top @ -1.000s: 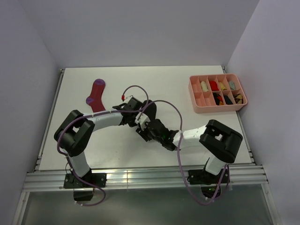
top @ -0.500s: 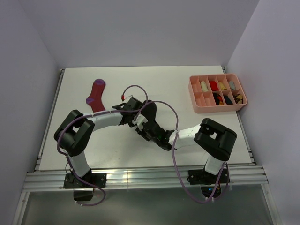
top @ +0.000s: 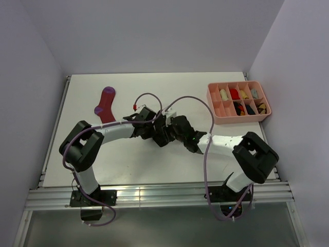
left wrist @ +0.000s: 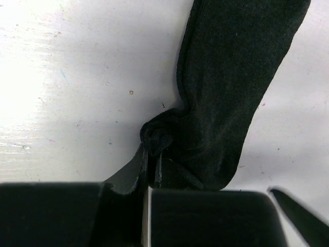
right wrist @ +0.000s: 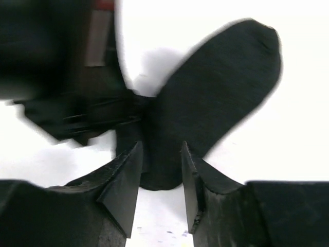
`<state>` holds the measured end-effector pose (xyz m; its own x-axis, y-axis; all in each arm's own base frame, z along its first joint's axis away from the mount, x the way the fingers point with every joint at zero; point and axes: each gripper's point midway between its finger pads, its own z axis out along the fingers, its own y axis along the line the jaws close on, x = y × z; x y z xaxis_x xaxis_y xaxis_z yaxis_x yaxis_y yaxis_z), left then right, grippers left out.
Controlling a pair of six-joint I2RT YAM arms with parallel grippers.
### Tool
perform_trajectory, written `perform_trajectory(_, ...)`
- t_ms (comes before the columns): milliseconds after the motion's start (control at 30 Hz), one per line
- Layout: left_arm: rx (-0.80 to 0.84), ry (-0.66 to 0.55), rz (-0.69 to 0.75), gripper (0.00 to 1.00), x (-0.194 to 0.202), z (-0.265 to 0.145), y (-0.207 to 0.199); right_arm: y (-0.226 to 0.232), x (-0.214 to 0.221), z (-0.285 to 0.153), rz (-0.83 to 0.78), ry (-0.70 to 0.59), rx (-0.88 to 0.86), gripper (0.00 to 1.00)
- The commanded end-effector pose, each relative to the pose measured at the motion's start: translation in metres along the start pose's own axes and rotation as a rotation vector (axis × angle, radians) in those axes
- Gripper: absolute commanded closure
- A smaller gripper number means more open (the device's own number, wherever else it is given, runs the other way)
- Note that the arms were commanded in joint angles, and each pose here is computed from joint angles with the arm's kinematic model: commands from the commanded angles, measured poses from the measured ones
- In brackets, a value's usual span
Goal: Roll the socks
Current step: Roll the sock at the center of the board.
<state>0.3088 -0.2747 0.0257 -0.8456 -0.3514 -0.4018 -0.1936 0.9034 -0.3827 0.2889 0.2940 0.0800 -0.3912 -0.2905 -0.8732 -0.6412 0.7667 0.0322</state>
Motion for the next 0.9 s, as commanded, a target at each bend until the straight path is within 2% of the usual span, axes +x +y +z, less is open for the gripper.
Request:
perform_trajectory(0, -0.022, 0.028, 0.025, 1.0, 0.011, 0.002, 0.012, -0.016, -0.008, 0.007, 0.091, 0.027, 0.018, 0.57)
perform_trajectory(300, -0.003, 0.012, 0.029, 1.0, 0.009, -0.003, 0.01, -0.03, -0.015, 0.048, 0.119, 0.067, 0.049, 0.57)
perform_trajectory(533, 0.08, -0.022, 0.082, 1.0, 0.004, -0.019, 0.002, -0.042, 0.012, 0.087, 0.145, 0.216, 0.102, 0.57)
perform_trajectory(867, 0.246, -0.047, 0.216, 1.0, 0.012, -0.043, -0.005, -0.044, 0.017, 0.099, 0.174, 0.321, 0.114, 0.57)
